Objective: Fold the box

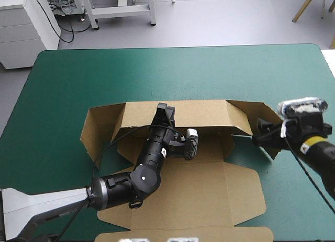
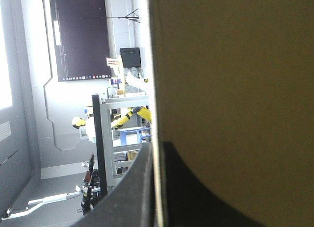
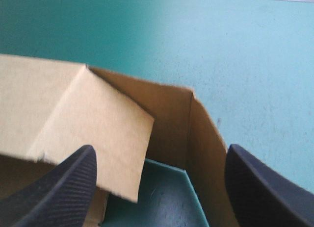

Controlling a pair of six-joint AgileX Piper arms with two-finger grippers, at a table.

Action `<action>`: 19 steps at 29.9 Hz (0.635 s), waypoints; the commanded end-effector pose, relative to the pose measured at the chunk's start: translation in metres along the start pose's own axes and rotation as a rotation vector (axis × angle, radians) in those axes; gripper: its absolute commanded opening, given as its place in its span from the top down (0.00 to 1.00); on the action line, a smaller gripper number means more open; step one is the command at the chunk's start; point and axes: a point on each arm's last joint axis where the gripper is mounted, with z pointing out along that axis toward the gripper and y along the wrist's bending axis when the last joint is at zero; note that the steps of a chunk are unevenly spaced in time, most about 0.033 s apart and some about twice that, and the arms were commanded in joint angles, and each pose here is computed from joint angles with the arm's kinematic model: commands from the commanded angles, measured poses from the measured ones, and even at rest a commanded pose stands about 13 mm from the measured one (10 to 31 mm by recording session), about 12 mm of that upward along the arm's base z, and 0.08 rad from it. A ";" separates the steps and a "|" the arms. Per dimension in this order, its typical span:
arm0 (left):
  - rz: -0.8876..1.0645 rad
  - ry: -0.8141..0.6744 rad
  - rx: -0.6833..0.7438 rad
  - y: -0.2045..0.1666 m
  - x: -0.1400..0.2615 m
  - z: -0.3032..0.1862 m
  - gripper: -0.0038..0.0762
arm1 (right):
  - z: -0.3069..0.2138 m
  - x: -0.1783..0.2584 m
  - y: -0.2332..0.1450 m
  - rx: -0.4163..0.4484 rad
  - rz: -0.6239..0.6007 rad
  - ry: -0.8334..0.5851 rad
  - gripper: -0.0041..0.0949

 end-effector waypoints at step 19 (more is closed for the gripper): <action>-0.002 0.007 -0.110 0.022 0.004 -0.008 0.96 | 0.139 -0.112 -0.043 0.003 0.033 0.353 0.26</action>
